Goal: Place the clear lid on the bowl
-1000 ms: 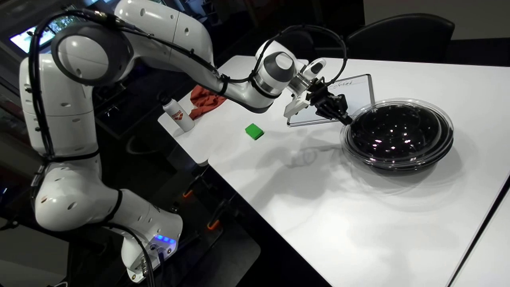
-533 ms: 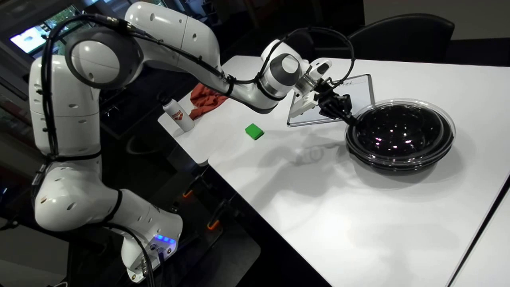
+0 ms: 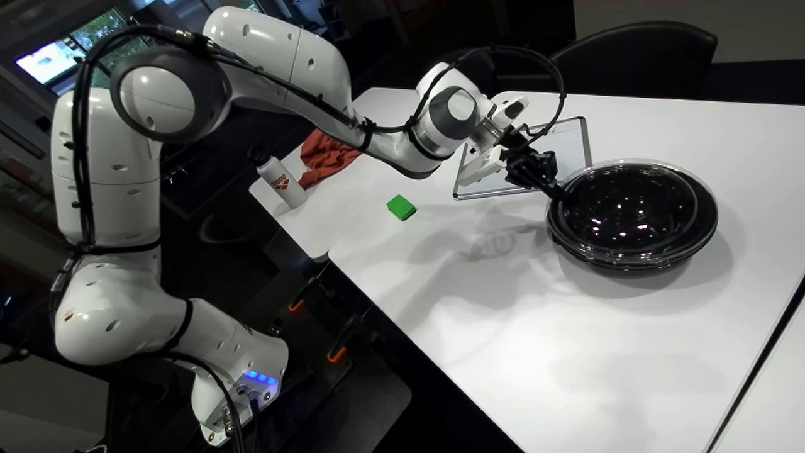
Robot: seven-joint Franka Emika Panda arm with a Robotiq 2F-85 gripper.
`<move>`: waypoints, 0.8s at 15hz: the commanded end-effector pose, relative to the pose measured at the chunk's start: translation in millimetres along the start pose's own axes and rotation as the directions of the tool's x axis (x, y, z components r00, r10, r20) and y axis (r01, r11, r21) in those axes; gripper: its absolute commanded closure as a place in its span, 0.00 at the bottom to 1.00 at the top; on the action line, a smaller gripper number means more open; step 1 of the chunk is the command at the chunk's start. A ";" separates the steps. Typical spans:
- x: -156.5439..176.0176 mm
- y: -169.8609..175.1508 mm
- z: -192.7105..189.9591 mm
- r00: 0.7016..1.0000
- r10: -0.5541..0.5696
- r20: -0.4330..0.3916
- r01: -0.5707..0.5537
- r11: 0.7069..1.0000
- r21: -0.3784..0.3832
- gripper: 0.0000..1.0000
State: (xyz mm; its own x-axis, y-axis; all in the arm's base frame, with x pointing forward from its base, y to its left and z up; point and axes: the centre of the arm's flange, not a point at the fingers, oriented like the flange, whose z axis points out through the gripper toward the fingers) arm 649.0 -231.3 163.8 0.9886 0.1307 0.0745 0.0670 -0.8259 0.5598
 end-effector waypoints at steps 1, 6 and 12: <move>4.8 4.1 3.2 1.000 -0.011 -0.012 0.011 1.000 -0.001 0.98; 2.4 4.0 -1.8 1.000 -0.004 -0.015 0.004 1.000 0.008 0.50; -2.3 10.4 -23.9 0.997 0.010 -0.075 -0.005 0.998 0.063 0.05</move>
State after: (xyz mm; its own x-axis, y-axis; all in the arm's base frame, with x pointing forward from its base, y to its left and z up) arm 653.5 -230.7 167.4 0.9848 0.1318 0.1136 0.0510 -0.8430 0.5355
